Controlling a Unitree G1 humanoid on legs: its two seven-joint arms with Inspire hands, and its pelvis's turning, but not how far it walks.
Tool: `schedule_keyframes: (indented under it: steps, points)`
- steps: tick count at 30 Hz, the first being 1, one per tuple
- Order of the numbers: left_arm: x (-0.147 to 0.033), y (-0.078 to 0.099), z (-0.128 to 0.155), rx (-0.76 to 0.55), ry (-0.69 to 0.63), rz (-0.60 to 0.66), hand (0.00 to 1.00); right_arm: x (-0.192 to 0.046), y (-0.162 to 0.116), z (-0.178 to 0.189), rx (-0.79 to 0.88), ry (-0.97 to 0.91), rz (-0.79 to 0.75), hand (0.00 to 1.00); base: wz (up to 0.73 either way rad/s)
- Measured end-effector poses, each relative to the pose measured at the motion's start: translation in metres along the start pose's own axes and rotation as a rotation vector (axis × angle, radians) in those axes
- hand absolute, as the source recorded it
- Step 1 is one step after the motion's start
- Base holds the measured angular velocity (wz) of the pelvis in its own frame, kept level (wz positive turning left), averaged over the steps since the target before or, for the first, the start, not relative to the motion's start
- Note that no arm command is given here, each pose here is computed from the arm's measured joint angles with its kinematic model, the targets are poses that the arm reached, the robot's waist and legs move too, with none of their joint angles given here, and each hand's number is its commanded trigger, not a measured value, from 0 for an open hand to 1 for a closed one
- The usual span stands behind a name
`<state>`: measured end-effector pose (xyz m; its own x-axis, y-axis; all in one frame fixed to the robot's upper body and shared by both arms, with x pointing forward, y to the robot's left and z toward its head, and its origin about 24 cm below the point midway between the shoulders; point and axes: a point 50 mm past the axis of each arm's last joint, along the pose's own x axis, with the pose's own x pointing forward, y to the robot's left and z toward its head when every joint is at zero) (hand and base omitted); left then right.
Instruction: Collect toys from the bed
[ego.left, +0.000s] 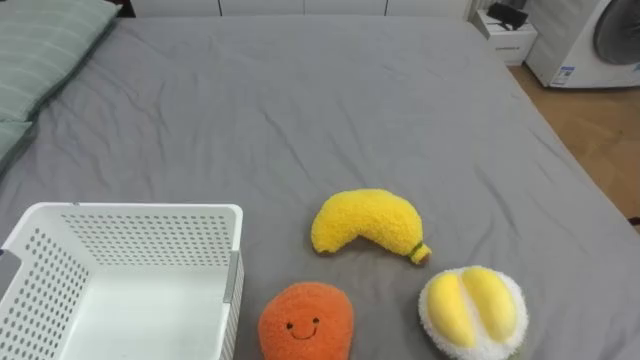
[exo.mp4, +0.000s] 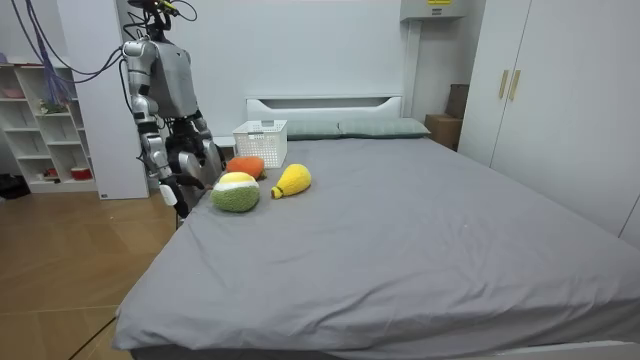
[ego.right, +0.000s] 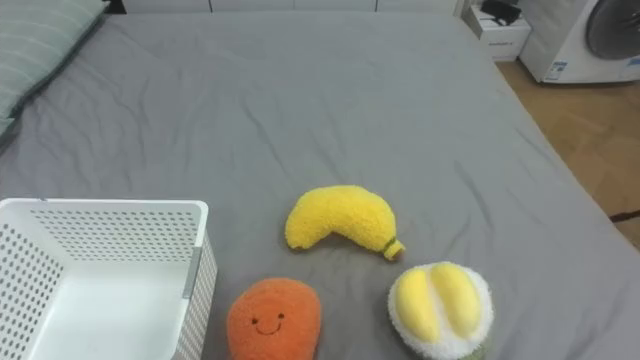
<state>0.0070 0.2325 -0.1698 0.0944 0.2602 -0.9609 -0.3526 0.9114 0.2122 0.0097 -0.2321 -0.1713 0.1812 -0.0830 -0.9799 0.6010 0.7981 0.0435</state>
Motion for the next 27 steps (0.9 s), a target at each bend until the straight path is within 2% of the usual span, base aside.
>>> schedule_keyframes:
  steps: [11, 17, 23, 25, 27]
  points:
    - [0.000, -0.001, -0.001, -0.004, 0.002, 0.004, 0.00, 0.000, -0.001, 0.000, 0.000, 0.001, -0.012, 0.00, 0.00]
    - [-0.001, 0.001, -0.004, -0.008, 0.005, 0.009, 0.00, -0.002, -0.010, -0.008, 0.108, 0.032, -0.058, 0.00, 0.00]
    - [-0.001, 0.016, -0.005, -0.113, 0.011, 0.057, 0.00, -0.008, -0.033, -0.019, 0.295, 0.060, -0.158, 0.00, -0.01]
    - [-0.001, 0.021, -0.005, -0.135, 0.008, 0.072, 0.00, -0.010, -0.039, -0.015, 0.331, 0.048, -0.179, 0.00, -0.05]
    - [-0.002, 0.031, -0.010, -0.151, 0.017, 0.098, 0.00, -0.011, -0.047, 0.005, 0.362, -0.004, -0.212, 0.00, -0.06]
